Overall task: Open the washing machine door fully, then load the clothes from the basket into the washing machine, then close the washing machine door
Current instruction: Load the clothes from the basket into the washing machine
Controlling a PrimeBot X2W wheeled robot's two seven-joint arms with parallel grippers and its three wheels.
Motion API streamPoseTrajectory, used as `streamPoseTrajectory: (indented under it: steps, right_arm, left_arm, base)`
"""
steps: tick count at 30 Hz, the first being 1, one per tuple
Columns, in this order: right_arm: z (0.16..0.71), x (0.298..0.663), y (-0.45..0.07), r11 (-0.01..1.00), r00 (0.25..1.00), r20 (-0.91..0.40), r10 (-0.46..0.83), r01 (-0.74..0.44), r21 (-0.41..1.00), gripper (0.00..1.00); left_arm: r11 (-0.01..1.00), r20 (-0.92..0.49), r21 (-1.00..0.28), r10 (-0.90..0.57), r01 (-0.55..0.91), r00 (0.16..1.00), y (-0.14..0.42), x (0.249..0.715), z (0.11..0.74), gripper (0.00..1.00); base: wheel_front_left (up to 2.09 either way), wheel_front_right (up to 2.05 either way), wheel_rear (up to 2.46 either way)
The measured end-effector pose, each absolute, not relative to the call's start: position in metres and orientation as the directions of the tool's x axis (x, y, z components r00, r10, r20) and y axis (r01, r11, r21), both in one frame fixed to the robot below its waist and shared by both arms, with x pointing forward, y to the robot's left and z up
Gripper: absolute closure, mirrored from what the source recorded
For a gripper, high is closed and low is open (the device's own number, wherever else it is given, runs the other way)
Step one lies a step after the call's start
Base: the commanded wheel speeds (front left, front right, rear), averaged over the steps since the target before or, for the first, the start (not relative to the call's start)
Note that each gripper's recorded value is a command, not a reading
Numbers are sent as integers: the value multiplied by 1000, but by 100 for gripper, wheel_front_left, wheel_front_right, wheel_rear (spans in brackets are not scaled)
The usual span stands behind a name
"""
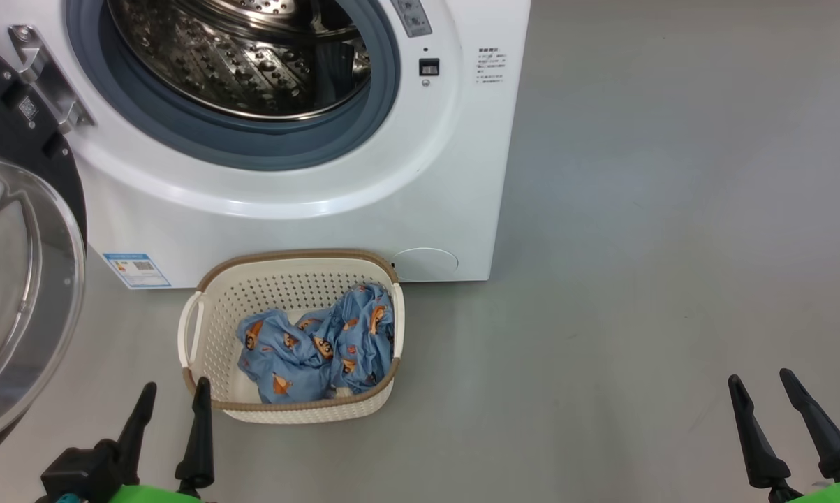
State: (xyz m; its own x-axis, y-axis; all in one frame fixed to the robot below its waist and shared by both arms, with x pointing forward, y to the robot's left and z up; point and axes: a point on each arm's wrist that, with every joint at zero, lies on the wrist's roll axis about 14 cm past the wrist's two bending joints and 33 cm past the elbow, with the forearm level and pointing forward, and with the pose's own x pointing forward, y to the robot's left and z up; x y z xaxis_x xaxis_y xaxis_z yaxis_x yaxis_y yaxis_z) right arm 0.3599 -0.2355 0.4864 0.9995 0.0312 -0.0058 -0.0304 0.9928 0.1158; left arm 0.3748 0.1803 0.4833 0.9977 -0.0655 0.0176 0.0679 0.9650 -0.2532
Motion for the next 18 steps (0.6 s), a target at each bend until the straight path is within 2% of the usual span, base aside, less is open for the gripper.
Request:
streamPoseTrajectory:
  steps: [18]
  right_arm:
    - [485,369,-236,992,1000,-7,27,-26,119,0]
  left_arm:
    - [964,15,-252,-89,90,996,173,388,481,0]
  base:
    - [62,-129,67]
